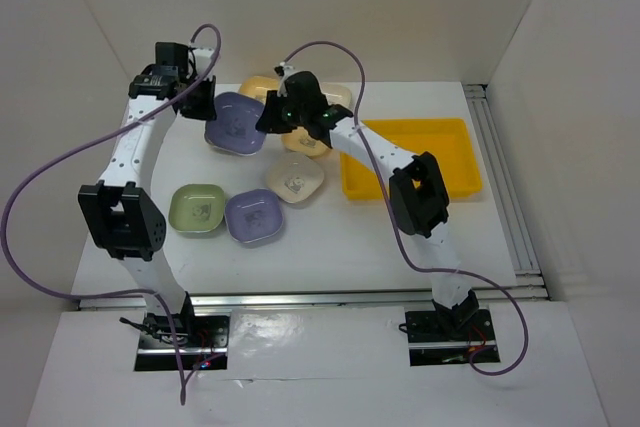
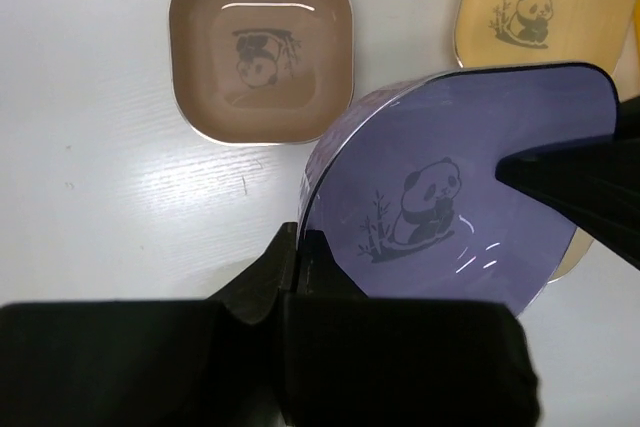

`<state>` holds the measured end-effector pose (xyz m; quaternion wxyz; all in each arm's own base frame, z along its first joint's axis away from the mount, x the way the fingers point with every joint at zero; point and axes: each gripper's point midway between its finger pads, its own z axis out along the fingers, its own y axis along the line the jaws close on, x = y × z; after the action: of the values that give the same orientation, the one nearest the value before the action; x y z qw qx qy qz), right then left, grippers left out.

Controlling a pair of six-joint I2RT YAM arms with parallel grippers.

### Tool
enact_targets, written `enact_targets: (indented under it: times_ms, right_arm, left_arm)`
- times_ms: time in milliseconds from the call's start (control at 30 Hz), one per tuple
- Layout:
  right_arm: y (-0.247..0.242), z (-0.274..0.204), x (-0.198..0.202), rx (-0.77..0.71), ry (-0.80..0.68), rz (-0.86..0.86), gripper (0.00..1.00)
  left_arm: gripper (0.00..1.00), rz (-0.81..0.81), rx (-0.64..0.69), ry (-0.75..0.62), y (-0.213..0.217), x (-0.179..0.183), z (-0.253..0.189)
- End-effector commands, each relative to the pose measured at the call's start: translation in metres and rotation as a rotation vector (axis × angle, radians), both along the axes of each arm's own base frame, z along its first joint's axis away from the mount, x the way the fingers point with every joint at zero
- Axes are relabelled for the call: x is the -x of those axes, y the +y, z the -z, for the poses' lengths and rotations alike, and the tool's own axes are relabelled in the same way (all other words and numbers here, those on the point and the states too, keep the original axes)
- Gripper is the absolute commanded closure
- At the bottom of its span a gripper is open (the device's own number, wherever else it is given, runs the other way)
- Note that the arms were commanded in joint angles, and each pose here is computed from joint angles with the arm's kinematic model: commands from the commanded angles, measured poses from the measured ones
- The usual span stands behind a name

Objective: Place the plates into the plastic bin on the countertop

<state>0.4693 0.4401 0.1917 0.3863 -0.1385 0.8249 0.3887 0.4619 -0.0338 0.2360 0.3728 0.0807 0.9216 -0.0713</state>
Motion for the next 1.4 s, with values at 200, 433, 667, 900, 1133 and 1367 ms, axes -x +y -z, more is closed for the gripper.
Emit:
enact_targets:
  times_ms: [200, 433, 667, 900, 1133, 1367]
  right_arm:
    - [-0.021, -0.014, -0.013, 0.062, -0.019, 0.134, 1.0]
    - [-0.132, -0.031, -0.024, 0.219, -0.052, 0.203, 1.0]
    - [-0.279, -0.037, -0.009, 0.463, -0.113, 0.315, 1.0]
    - [-0.373, 0.011, 0.012, 0.445, 0.054, 0.524, 1.0]
    - [-0.372, 0.051, 0.013, 0.357, 0.112, 0.594, 1.0]
    - [-0.388, 0.076, -0.001, 0.329, 0.1, 0.7, 1.0]
  left_arm:
    - [0.55, 0.011, 0.123, -0.044, -0.023, -0.012, -0.031]
    - [0.04, 0.024, 0.054, -0.088, -0.006, 0.002, -0.044]
    - [0.0, -0.047, -0.041, 0.006, 0.046, 0.038, -0.005]
    - [0.0, -0.153, -0.074, 0.08, 0.096, 0.057, 0.031]
    - [0.0, -0.111, 0.055, 0.165, 0.096, 0.073, 0.072]
    - [0.0, -0.057, 0.116, 0.179, 0.085, 0.074, 0.093]
